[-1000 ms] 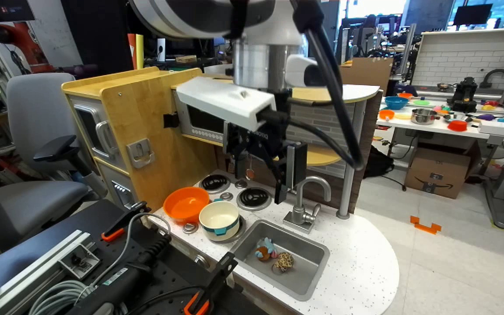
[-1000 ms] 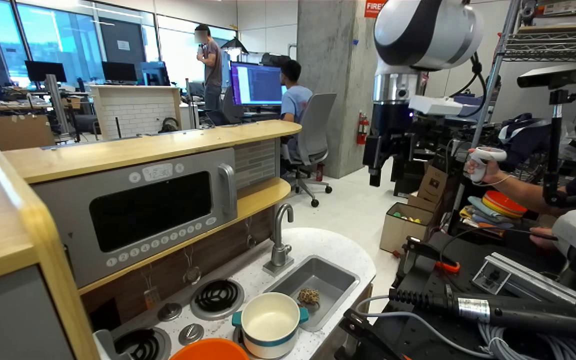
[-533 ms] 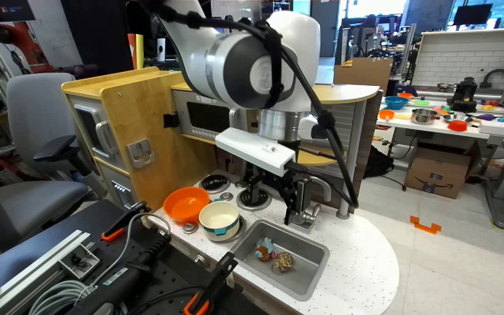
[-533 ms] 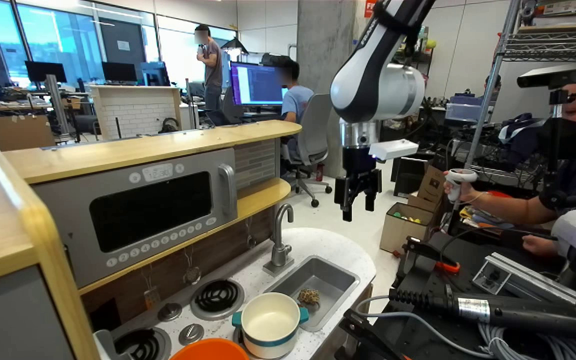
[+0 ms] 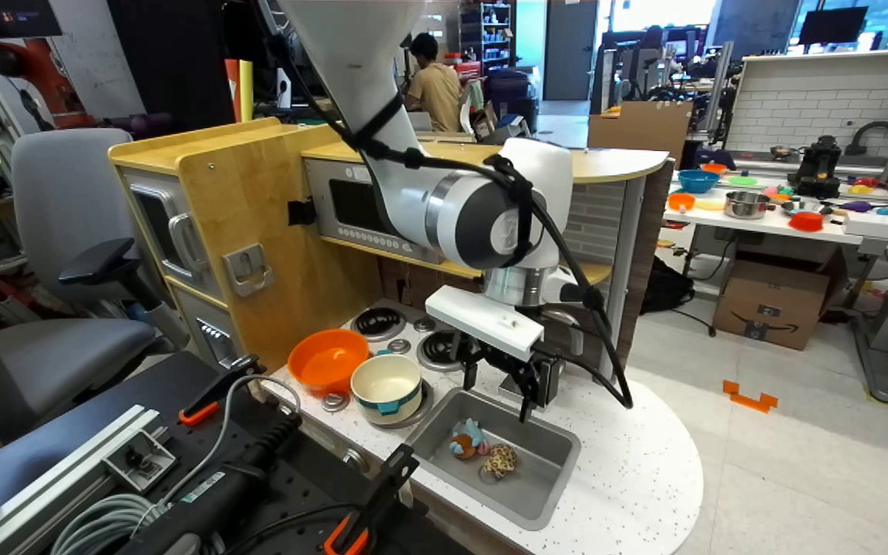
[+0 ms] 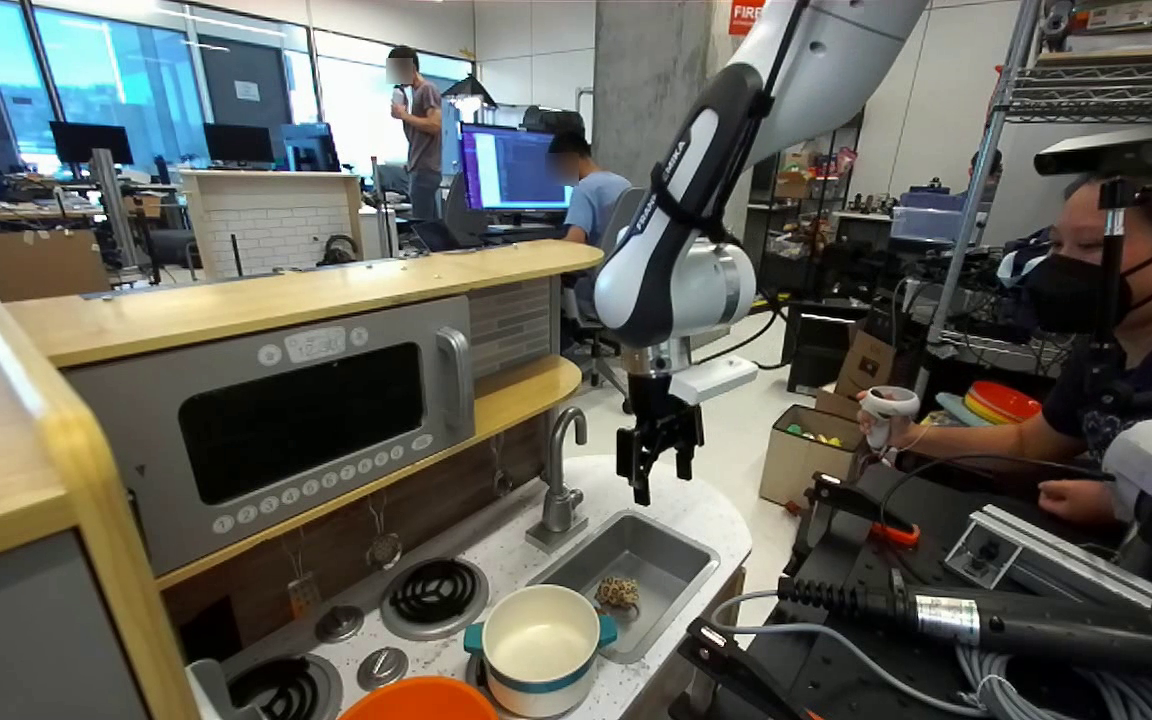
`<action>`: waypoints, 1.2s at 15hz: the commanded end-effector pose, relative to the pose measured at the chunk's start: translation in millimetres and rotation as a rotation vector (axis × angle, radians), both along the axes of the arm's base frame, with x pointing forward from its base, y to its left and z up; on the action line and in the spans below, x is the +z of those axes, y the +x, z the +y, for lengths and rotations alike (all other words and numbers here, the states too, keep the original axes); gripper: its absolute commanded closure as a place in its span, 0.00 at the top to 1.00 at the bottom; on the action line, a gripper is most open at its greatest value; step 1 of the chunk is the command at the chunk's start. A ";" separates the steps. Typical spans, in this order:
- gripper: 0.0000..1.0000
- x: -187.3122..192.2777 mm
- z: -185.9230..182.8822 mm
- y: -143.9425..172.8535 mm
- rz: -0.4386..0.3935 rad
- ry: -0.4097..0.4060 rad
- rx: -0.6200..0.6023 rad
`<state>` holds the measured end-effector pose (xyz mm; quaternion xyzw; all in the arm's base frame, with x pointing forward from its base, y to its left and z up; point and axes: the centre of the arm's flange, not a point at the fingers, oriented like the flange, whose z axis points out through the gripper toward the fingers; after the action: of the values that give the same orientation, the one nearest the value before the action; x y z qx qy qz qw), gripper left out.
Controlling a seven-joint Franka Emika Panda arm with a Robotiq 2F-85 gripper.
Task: Remove the brown toy from the sink and put it in the white pot
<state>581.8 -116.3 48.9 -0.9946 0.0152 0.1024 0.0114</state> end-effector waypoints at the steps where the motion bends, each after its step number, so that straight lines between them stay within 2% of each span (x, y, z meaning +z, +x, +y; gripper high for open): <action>1: 1.00 -49.5 -0.9 36.4 0.006 -0.009 0.024; 6: 1.00 -104.1 6.7 53.0 0.021 -0.024 0.087; 10: 1.00 -138.4 15.5 59.1 0.019 -0.071 0.173; 13: 1.00 -157.4 22.2 60.7 0.021 -0.092 0.218; 18: 1.00 -179.8 23.2 69.3 0.022 -0.105 0.229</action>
<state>627.2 -90.0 -110.7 -0.9895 -0.0869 0.1087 -0.0379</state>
